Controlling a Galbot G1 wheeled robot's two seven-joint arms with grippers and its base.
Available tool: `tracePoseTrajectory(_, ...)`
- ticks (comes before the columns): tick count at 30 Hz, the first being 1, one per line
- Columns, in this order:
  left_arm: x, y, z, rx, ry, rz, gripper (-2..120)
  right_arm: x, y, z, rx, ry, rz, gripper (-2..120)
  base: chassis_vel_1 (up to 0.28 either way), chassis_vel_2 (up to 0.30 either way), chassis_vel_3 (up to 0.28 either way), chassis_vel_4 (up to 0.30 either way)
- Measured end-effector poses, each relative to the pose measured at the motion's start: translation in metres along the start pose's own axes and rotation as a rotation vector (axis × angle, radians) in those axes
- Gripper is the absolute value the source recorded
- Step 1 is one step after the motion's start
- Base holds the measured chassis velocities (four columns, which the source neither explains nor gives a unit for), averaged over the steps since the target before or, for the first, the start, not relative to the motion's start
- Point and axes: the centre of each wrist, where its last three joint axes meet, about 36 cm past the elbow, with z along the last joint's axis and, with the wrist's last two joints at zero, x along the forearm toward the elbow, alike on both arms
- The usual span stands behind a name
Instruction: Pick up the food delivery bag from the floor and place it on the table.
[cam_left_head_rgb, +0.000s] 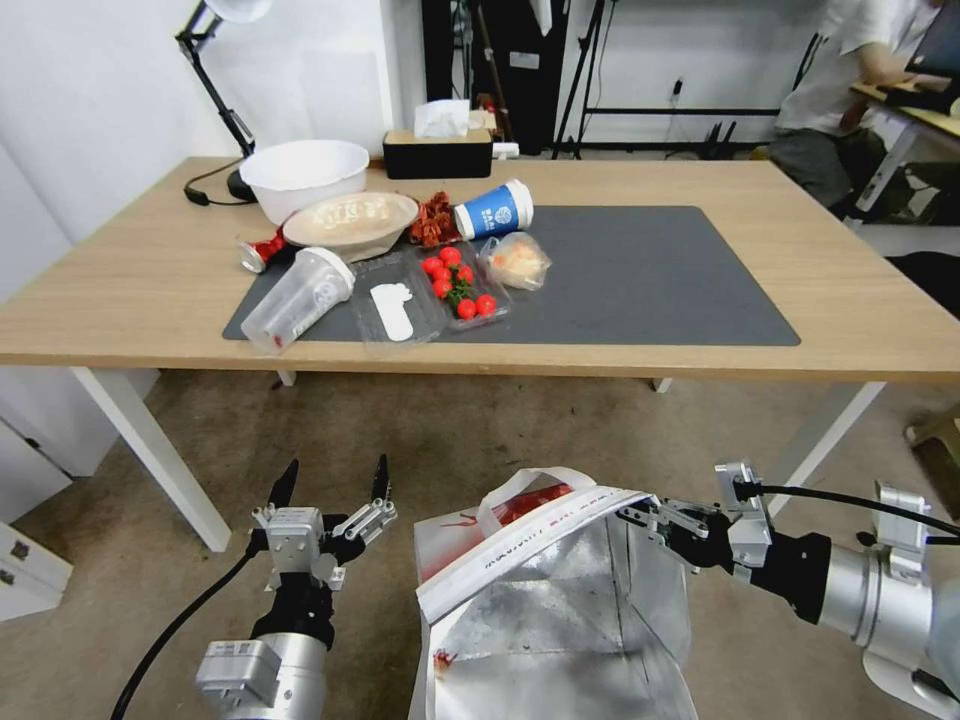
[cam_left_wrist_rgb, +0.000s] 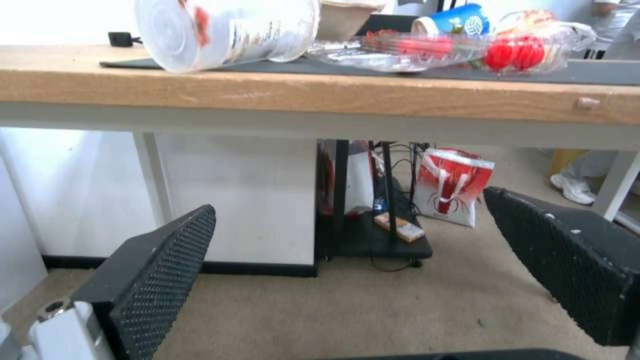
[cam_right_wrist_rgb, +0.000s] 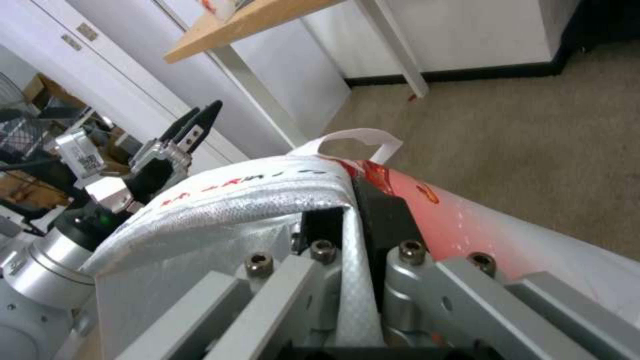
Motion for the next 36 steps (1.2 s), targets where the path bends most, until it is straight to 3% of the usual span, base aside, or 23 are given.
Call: tracePoseTrajectory(36,0.0009,-0.0001,0.0013,-0.009,-0.005,-0.002,100,-0.0008,0.0029,0.0035,0.013,-0.003,0.000,0,0.000,0.000,0.000,0.000)
